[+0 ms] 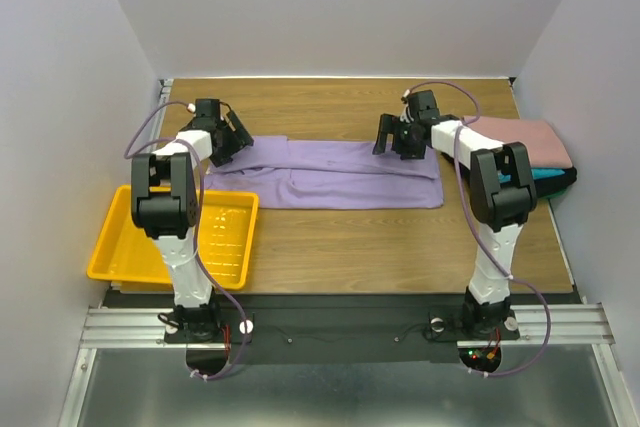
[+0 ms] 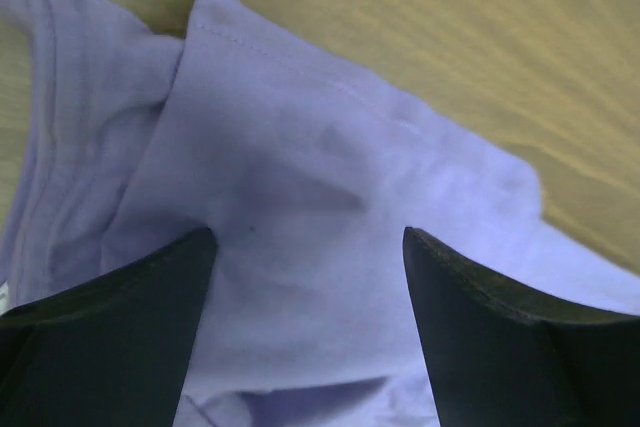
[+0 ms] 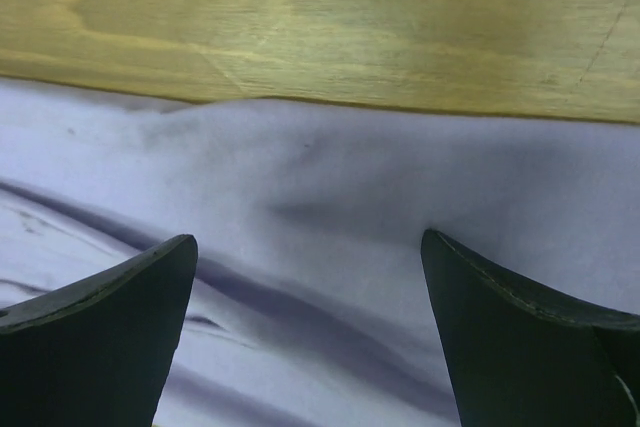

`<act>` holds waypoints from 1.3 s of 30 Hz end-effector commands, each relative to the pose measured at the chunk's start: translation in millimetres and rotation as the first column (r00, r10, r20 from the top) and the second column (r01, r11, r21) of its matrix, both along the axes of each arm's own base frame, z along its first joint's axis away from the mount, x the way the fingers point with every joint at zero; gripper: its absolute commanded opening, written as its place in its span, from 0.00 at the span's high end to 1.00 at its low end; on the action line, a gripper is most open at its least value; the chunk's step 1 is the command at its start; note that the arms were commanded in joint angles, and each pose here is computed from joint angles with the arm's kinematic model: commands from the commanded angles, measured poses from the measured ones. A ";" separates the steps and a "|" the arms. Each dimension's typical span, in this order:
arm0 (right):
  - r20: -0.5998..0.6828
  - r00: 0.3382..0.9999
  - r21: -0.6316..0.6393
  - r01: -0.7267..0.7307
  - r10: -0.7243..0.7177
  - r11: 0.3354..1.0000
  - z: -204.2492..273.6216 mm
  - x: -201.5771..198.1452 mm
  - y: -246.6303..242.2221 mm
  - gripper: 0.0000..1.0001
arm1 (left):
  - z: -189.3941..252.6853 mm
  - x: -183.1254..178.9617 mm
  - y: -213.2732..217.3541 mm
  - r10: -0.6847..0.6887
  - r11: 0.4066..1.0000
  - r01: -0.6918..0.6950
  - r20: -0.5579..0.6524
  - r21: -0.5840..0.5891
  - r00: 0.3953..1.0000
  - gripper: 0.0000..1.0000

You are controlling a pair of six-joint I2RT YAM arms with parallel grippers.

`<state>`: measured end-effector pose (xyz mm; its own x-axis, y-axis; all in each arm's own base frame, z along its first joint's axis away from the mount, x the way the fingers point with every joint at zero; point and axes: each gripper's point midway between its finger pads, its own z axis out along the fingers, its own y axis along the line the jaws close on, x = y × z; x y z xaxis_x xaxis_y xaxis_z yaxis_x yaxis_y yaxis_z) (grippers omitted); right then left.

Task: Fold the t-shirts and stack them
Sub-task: Fold the tshirt

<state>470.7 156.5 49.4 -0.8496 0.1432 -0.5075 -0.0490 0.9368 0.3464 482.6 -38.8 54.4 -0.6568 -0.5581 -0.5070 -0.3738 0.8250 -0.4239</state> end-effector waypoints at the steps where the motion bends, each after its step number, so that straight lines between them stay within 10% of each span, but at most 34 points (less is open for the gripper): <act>1: -0.018 0.999 0.006 0.044 -0.044 0.999 -5.0 -5.7 -7.6 0.00 | 2.6 15.7 -8.6 -0.044 0.998 0.044 -0.010 -0.035 0.999 0.12; 12: -0.167 0.985 0.042 0.059 -0.051 0.997 -27.1 -85.2 -13.1 0.00 | -40.2 91.8 -65.5 -0.170 0.985 0.167 -0.097 -0.033 0.981 0.03; 26: -0.353 0.920 0.178 -0.113 0.170 0.978 -30.1 -224.7 26.7 0.00 | 7.7 149.6 -227.7 -0.340 0.871 0.403 0.246 -0.282 0.908 0.01; 39: -0.447 0.814 0.304 -0.252 0.371 0.919 -6.6 -322.1 56.9 0.00 | 8.1 202.1 -203.7 0.174 0.926 -0.071 0.253 -0.370 0.952 0.01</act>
